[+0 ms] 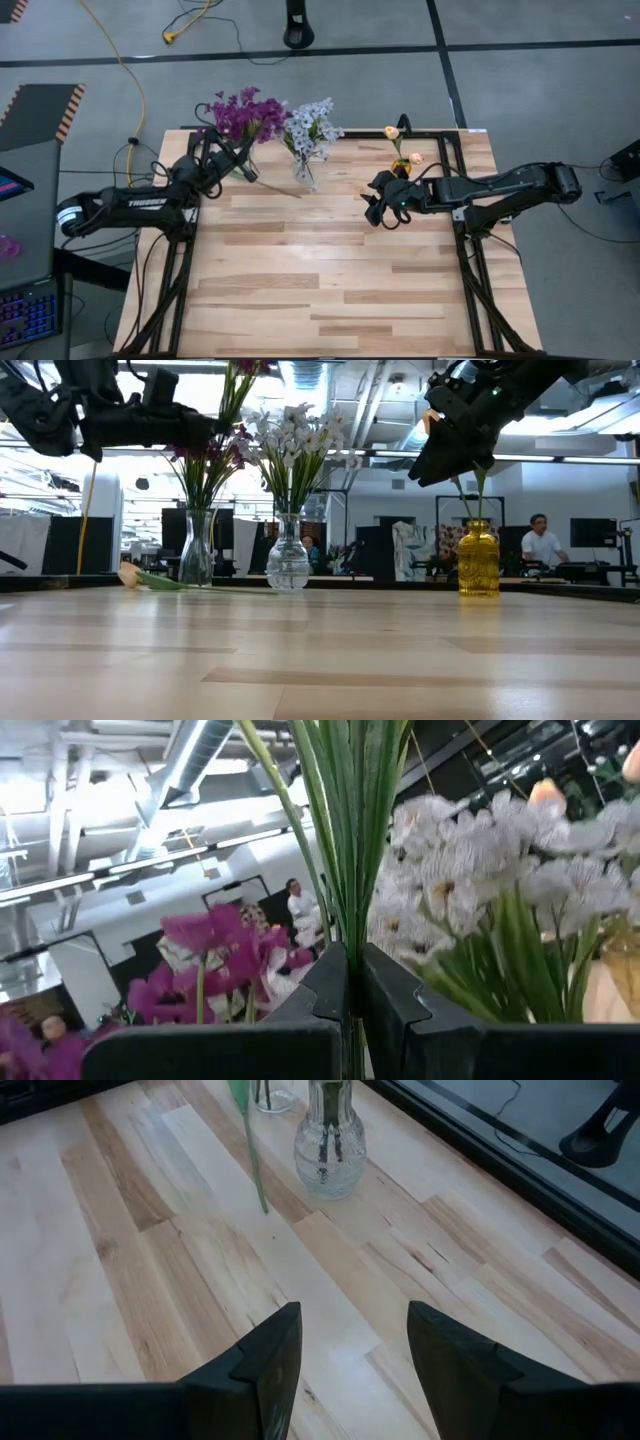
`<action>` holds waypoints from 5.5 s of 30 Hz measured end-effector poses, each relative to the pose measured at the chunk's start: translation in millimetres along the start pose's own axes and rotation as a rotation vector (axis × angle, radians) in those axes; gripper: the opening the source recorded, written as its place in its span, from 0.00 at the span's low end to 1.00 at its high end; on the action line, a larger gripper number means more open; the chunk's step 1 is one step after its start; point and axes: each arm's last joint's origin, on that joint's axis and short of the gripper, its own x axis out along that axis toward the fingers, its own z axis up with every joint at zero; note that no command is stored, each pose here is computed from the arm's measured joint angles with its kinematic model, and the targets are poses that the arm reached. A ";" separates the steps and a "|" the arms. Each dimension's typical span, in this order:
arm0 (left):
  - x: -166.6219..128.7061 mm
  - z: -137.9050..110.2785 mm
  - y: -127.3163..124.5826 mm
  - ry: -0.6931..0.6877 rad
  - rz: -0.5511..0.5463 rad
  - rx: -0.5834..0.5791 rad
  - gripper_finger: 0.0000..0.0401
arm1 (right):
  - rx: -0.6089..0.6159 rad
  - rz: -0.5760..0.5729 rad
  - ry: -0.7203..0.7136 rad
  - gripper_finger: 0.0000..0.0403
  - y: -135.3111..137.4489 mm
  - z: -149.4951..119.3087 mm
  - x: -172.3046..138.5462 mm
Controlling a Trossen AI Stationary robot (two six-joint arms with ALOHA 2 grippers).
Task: Sort flowers into vase by color
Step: Put the violet flowers into the left transparent vase, then put the tulip into the yellow vase
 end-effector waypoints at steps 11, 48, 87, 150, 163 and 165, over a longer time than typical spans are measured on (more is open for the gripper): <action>5.5 -17.5 0.1 0.071 0.006 0.022 0.00 | 0.000 0.000 0.000 0.52 0.0 0.0 0.0; 6.5 -21.5 4.7 0.128 0.210 -0.226 0.00 | 0.000 0.000 0.000 0.52 0.0 0.1 0.0; 3.2 -38.3 -0.7 0.322 0.295 -0.370 0.02 | 0.000 0.000 -0.001 0.52 0.0 0.1 0.0; -21.3 10.5 0.8 0.213 0.139 -0.320 0.51 | -0.001 0.000 0.000 0.52 0.1 0.0 0.0; -33.3 28.5 -3.5 0.142 0.047 -0.371 0.51 | 0.000 0.000 0.000 0.52 0.0 0.0 0.0; -33.3 28.7 -3.8 0.140 0.044 -0.379 0.51 | 0.000 0.000 0.000 0.52 0.0 0.0 0.0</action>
